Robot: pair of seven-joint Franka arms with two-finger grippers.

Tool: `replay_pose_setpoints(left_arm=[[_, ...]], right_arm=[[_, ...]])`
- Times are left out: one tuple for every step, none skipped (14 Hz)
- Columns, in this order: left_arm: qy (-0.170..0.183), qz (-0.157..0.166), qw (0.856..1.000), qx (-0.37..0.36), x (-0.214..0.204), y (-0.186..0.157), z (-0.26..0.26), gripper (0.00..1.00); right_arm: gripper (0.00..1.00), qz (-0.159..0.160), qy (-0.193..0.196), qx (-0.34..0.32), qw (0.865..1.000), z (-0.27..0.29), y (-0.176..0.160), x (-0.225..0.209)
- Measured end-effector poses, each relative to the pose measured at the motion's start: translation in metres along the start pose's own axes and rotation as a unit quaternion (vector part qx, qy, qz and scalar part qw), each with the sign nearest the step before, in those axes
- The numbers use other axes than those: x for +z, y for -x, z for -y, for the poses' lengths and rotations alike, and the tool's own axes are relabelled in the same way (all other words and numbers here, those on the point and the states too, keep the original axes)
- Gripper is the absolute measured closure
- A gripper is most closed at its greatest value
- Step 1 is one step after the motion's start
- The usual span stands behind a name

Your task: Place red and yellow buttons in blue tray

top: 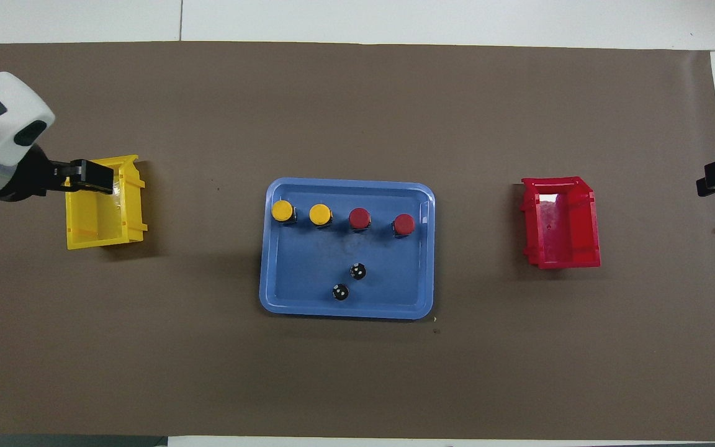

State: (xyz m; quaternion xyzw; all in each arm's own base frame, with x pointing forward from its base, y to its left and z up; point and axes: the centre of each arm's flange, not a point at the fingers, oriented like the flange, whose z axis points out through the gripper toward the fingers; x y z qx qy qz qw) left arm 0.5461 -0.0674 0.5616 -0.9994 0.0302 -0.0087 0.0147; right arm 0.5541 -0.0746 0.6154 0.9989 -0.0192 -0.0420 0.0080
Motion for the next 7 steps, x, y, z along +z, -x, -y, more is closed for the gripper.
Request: replay_pose_setpoints(left_arm=[[0.0,0.004,1.0,0.0,-0.002,0.0,0.02,0.0],[0.0,0.007,1.0,-0.003,-0.007,0.0,0.039,0.0],[0.003,0.008,1.0,-0.005,-0.014,0.001,0.054,0.0],[0.007,0.008,1.0,-0.003,-0.021,0.002,0.066,0.0],[0.009,0.006,1.0,0.001,-0.025,0.002,0.073,0.0],[0.01,0.005,1.0,0.006,-0.026,0.002,0.075,0.0],[0.01,0.005,1.0,0.01,-0.027,0.001,0.072,0.0]], right_arm=[[0.0,0.0,0.0,0.0,1.0,0.0,0.0,0.0],[0.0,0.0,0.0,0.0,1.0,0.0,0.0,0.0],[0.0,0.0,0.0,0.0,1.0,0.0,0.0,0.0],[0.0,0.0,0.0,0.0,1.0,0.0,0.0,0.0],[0.0,0.0,0.0,0.0,1.0,0.0,0.0,0.0],[0.0,0.0,0.0,0.0,1.0,0.0,0.0,0.0],[0.0,0.0,0.0,0.0,1.0,0.0,0.0,0.0]])
